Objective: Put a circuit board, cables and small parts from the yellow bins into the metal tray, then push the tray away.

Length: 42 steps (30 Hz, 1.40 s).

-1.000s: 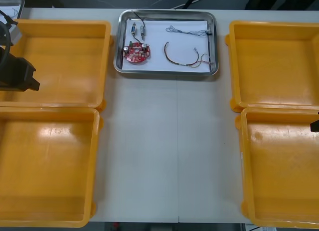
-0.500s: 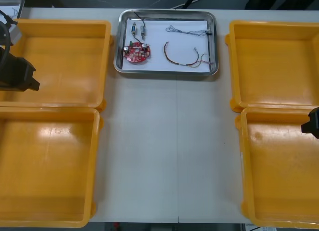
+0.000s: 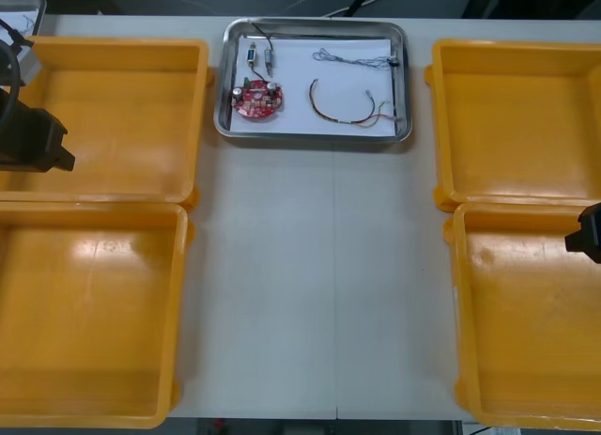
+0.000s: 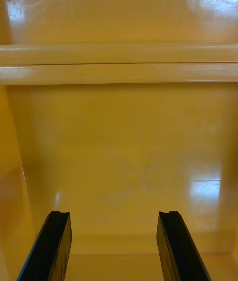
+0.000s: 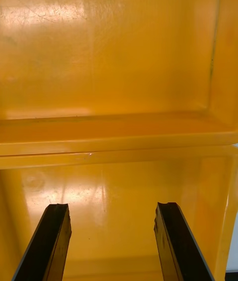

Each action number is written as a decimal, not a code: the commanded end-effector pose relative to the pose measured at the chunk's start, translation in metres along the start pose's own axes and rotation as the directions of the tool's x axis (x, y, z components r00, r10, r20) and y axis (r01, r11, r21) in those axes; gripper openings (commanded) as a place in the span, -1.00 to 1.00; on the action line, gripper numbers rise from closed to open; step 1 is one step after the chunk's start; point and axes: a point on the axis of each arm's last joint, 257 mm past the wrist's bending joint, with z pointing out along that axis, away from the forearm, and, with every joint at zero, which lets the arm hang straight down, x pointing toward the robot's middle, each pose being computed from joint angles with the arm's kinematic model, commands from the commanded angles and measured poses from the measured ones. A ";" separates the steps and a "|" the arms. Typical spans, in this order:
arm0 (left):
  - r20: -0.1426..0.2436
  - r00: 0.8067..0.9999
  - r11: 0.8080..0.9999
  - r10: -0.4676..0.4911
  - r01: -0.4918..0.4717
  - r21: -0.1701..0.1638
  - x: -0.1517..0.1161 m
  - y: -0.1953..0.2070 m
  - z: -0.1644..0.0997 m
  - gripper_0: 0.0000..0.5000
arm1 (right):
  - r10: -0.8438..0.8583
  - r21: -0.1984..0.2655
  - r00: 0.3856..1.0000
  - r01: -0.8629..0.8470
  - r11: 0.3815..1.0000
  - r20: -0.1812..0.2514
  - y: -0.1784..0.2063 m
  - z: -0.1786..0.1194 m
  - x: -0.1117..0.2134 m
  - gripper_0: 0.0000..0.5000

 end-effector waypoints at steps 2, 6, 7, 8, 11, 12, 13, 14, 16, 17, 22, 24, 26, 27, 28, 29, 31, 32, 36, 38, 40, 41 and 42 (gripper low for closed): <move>0.014 0.995 0.995 0.097 -0.097 -0.020 0.000 0.005 -0.006 1.00 | -0.020 -0.003 1.000 0.020 1.000 0.005 0.004 0.002 0.001 1.00; 0.014 0.995 0.995 0.097 -0.097 -0.020 0.000 0.005 -0.006 1.00 | -0.020 -0.003 1.000 0.020 1.000 0.005 0.004 0.002 0.001 1.00; 0.014 0.995 0.995 0.097 -0.097 -0.020 0.000 0.005 -0.006 1.00 | -0.020 -0.003 1.000 0.020 1.000 0.005 0.004 0.002 0.001 1.00; 0.014 0.995 0.995 0.097 -0.097 -0.020 0.000 0.005 -0.006 1.00 | -0.020 -0.003 1.000 0.020 1.000 0.005 0.004 0.002 0.001 1.00; 0.014 0.995 0.995 0.097 -0.097 -0.020 0.000 0.005 -0.006 1.00 | -0.020 -0.003 1.000 0.020 1.000 0.005 0.004 0.002 0.001 1.00; 0.014 0.995 0.995 0.097 -0.097 -0.020 0.000 0.005 -0.006 1.00 | -0.020 -0.003 1.000 0.020 1.000 0.005 0.004 0.002 0.001 1.00; 0.014 0.995 0.995 0.097 -0.097 -0.020 0.000 0.005 -0.006 1.00 | -0.020 -0.003 1.000 0.020 1.000 0.005 0.004 0.002 0.001 1.00; 0.014 0.995 0.995 0.097 -0.097 -0.020 0.000 0.005 -0.006 1.00 | -0.020 -0.003 1.000 0.020 1.000 0.005 0.004 0.002 0.001 1.00; 0.014 0.995 0.995 0.097 -0.097 -0.020 0.000 0.005 -0.006 1.00 | -0.020 -0.003 1.000 0.020 1.000 0.005 0.004 0.002 0.001 1.00; 0.014 0.995 0.995 0.097 -0.097 -0.020 0.000 0.005 -0.006 1.00 | -0.020 -0.003 1.000 0.020 1.000 0.005 0.004 0.002 0.001 1.00; 0.014 0.995 0.995 0.097 -0.097 -0.020 0.000 0.005 -0.006 1.00 | -0.020 -0.003 1.000 0.020 1.000 0.005 0.004 0.002 0.001 1.00; 0.014 0.995 0.995 0.097 -0.097 -0.020 0.000 0.005 -0.006 1.00 | -0.020 -0.003 1.000 0.020 1.000 0.005 0.004 0.002 0.001 1.00; 0.014 0.995 0.995 0.097 -0.097 -0.020 0.000 0.005 -0.006 1.00 | -0.020 -0.003 1.000 0.020 1.000 0.005 0.004 0.002 0.001 1.00; 0.014 0.995 0.995 0.097 -0.097 -0.020 0.000 0.005 -0.006 1.00 | -0.020 -0.003 1.000 0.020 1.000 0.005 0.004 0.002 0.001 1.00; 0.014 0.995 0.995 0.097 -0.097 -0.020 0.000 0.005 -0.006 1.00 | -0.020 -0.003 1.000 0.020 1.000 0.005 0.004 0.002 0.001 1.00; 0.014 0.995 0.995 0.097 -0.097 -0.020 0.000 0.005 -0.006 1.00 | -0.020 -0.003 1.000 0.020 1.000 0.005 0.004 0.002 0.001 1.00; 0.014 0.995 0.995 0.097 -0.097 -0.020 0.000 0.005 -0.006 1.00 | -0.020 -0.003 1.000 0.020 1.000 0.005 0.004 0.002 0.001 1.00; 0.014 0.995 0.995 0.097 -0.097 -0.020 0.000 0.005 -0.006 1.00 | -0.020 -0.003 1.000 0.020 1.000 0.005 0.004 0.002 0.001 1.00; 0.014 0.995 0.995 0.097 -0.097 -0.020 0.000 0.005 -0.006 1.00 | -0.020 -0.003 1.000 0.020 1.000 0.005 0.004 0.002 0.001 1.00; 0.014 0.995 0.995 0.097 -0.097 -0.020 0.000 0.005 -0.006 1.00 | -0.020 -0.003 1.000 0.020 1.000 0.005 0.004 0.002 0.001 1.00; 0.014 0.995 0.995 0.097 -0.097 -0.020 0.000 0.005 -0.006 1.00 | -0.020 -0.003 1.000 0.020 1.000 0.005 0.004 0.002 0.001 1.00; 0.014 0.995 0.995 0.097 -0.097 -0.020 0.000 0.005 -0.006 1.00 | -0.020 -0.003 1.000 0.020 1.000 0.005 0.004 0.002 0.001 1.00; 0.014 0.995 0.995 0.097 -0.097 -0.020 0.000 0.005 -0.006 1.00 | -0.020 -0.003 1.000 0.020 1.000 0.005 0.004 0.002 0.001 1.00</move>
